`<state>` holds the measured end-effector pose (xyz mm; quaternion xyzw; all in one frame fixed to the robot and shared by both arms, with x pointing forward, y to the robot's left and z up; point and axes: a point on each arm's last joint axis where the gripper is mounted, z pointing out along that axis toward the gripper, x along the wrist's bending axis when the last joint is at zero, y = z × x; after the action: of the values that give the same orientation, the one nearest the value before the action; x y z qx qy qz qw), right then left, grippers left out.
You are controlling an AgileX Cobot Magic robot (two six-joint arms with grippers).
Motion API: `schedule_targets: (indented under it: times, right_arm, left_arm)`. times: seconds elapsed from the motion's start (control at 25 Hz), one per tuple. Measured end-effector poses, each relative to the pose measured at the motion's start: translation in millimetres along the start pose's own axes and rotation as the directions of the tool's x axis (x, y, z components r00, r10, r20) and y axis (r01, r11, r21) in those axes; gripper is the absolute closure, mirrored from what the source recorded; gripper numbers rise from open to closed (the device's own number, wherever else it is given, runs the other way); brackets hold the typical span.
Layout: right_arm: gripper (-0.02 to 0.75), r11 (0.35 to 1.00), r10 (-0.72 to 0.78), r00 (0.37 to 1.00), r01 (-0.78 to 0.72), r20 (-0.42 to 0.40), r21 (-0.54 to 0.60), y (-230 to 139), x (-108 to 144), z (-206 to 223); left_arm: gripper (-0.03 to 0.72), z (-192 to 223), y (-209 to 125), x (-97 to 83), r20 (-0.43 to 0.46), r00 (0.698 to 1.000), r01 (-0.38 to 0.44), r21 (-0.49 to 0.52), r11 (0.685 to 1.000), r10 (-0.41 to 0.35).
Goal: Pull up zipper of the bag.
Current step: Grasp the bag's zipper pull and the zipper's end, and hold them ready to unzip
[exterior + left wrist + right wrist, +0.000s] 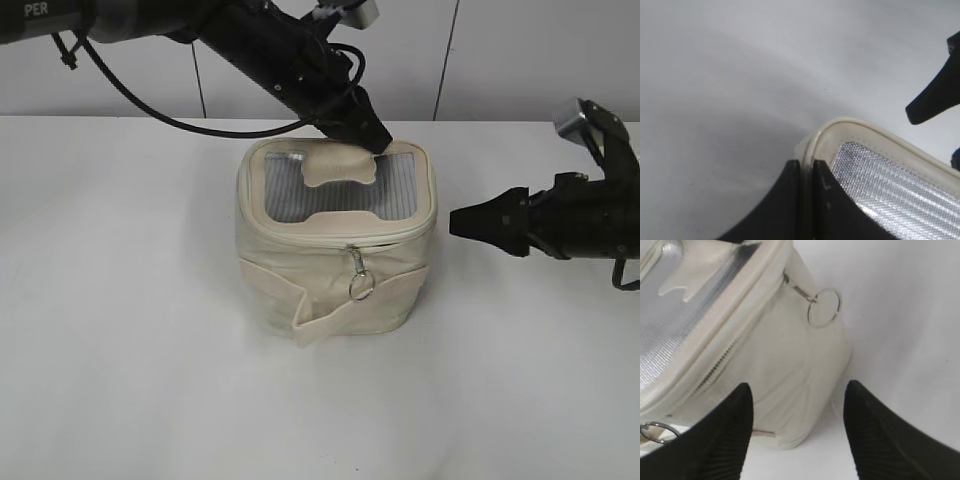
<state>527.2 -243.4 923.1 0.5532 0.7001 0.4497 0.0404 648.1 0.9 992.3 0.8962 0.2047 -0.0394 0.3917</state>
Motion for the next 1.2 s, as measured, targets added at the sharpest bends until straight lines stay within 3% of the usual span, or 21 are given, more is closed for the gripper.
schedule_targets:
  times: [0.28,0.68,1.0,1.12,1.2]
  right_arm:
    - [0.285,0.997,-0.071,0.996,0.073,-0.048,0.033,-9.8,-7.3,15.8]
    - [0.285,0.993,-0.121,0.989,0.121,-0.086,-0.008,13.1,-7.1,36.1]
    - [0.291,0.979,-0.202,0.979,0.203,-0.037,0.011,27.6,-4.4,59.7]
    - [0.363,0.971,-0.240,0.971,0.240,-0.016,0.015,36.6,-1.1,73.6]
    - [0.509,0.966,-0.258,0.966,0.258,-0.013,0.018,40.0,2.3,81.6]
  left_arm:
    - [0.659,0.0,0.1,0.1,-0.001,1.000,0.007,-0.001,1.000,-0.007]
    - [0.661,0.0,0.1,0.3,-0.003,1.000,0.006,-0.001,1.000,-0.006]
    - [0.661,-1.8,-0.6,4.6,-0.026,1.000,0.003,-0.004,1.000,-0.004]
    - [0.662,-4.5,-1.4,10.9,-0.059,0.998,0.001,-0.012,1.000,-0.002]
    - [0.661,-5.5,-1.6,13.6,-0.076,0.997,-0.001,-0.015,1.000,0.000]
